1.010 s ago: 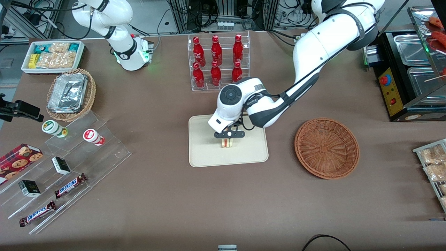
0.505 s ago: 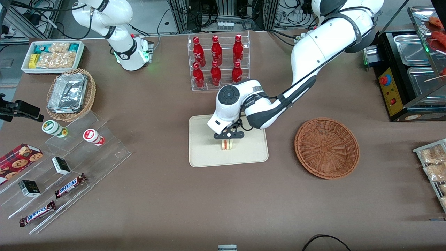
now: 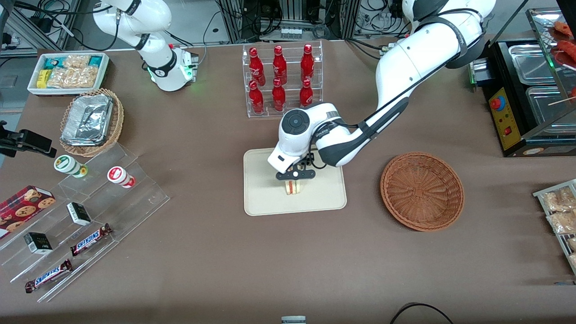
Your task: Place sandwich from basket to tray
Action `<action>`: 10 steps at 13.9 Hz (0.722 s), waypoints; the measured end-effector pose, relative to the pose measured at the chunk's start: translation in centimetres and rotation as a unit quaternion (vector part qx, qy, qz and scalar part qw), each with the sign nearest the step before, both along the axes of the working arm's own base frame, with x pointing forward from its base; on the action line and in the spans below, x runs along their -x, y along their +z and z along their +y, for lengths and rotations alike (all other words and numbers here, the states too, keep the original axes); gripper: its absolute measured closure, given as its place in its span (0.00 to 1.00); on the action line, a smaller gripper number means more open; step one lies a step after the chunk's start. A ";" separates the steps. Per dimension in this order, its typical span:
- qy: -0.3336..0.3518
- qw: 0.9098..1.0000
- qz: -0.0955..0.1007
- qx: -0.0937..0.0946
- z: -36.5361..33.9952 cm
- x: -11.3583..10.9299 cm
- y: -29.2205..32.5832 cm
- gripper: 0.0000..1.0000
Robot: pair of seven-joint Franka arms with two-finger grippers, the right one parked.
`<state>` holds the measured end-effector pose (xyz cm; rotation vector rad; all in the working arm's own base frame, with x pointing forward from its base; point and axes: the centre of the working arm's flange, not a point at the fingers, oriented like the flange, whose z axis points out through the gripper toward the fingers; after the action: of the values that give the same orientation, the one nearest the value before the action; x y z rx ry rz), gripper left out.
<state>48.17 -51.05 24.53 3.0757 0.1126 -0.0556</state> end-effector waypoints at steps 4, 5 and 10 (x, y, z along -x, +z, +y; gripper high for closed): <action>0.008 1.000 -0.020 0.002 -0.2 -0.8 4.4 0.00; 0.014 1.000 -0.026 0.001 0.0 -1.0 6.8 0.00; 0.087 0.995 -0.044 -0.020 5.5 -1.7 21.5 0.00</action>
<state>49.92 -45.53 46.01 3.0865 0.3800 0.0925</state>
